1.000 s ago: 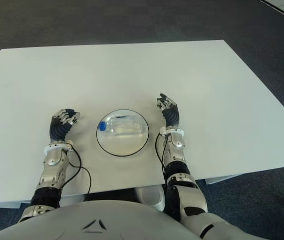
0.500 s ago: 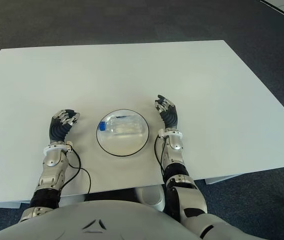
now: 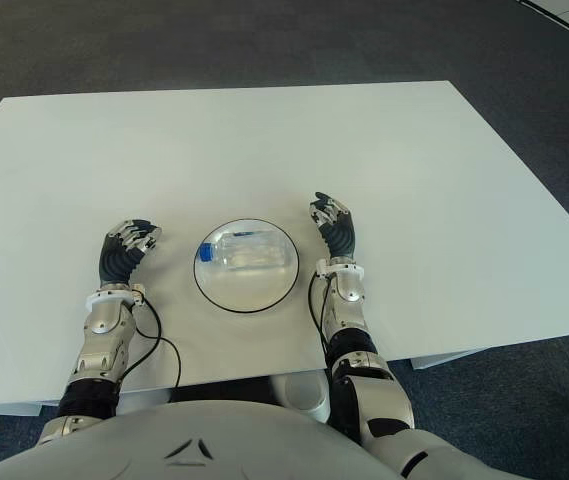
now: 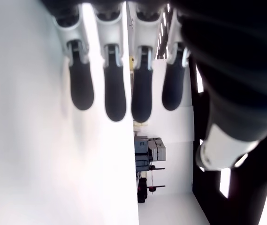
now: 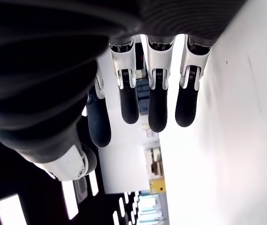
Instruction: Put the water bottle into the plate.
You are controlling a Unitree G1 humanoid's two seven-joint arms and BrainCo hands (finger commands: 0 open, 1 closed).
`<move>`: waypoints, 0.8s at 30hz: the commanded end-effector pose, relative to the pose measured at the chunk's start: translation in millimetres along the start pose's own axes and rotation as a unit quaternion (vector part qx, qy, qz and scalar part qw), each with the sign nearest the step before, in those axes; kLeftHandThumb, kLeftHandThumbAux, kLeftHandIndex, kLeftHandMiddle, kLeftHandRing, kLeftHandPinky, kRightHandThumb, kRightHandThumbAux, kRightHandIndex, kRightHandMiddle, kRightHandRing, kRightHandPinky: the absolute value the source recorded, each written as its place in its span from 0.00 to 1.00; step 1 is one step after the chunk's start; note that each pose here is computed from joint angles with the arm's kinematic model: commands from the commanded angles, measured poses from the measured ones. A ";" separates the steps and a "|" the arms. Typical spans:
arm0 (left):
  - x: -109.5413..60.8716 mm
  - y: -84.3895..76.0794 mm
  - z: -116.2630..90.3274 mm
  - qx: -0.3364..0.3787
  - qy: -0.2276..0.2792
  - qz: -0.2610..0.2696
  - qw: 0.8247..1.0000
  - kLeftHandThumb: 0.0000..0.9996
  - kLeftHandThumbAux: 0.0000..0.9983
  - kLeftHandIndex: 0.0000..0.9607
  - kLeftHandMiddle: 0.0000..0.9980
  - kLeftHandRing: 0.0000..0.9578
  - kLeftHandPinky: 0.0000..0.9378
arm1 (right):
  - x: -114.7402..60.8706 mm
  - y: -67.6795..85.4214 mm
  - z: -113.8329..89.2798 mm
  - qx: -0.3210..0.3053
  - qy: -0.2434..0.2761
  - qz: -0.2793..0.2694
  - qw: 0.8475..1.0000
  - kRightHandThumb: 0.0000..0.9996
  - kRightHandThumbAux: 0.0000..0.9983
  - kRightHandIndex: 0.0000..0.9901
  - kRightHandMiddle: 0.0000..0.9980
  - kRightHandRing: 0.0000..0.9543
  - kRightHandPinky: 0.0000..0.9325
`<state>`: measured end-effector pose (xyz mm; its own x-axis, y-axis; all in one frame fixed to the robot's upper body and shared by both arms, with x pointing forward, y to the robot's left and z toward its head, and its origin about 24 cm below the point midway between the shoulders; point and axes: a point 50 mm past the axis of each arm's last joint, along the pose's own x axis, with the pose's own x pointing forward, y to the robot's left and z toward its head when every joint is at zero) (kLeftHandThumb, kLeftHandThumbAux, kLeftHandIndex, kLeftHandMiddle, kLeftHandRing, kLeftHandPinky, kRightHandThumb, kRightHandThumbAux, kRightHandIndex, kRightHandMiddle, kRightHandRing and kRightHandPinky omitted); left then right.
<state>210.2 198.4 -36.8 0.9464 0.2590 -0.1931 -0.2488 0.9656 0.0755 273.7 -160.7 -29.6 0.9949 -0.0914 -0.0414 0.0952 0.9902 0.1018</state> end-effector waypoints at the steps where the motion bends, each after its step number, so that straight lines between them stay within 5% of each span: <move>1: -14.0 -1.0 -28.4 0.014 0.081 -0.013 0.997 0.69 0.73 0.44 0.45 0.49 0.51 | -26.0 -3.0 -32.7 0.002 0.080 -0.016 0.997 0.70 0.73 0.44 0.80 0.83 0.85; 24: -13.6 -1.6 -28.5 0.024 0.083 -0.004 0.996 0.70 0.72 0.45 0.58 0.59 0.59 | -30.9 -7.2 -35.9 0.011 0.087 -0.015 0.996 0.70 0.73 0.44 0.81 0.85 0.88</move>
<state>210.9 195.3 -37.0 0.9497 0.2461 -0.1937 -0.2294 0.9677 0.1046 270.6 -161.2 -29.8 0.9962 -0.0802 -0.0348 0.0836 0.9905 0.1088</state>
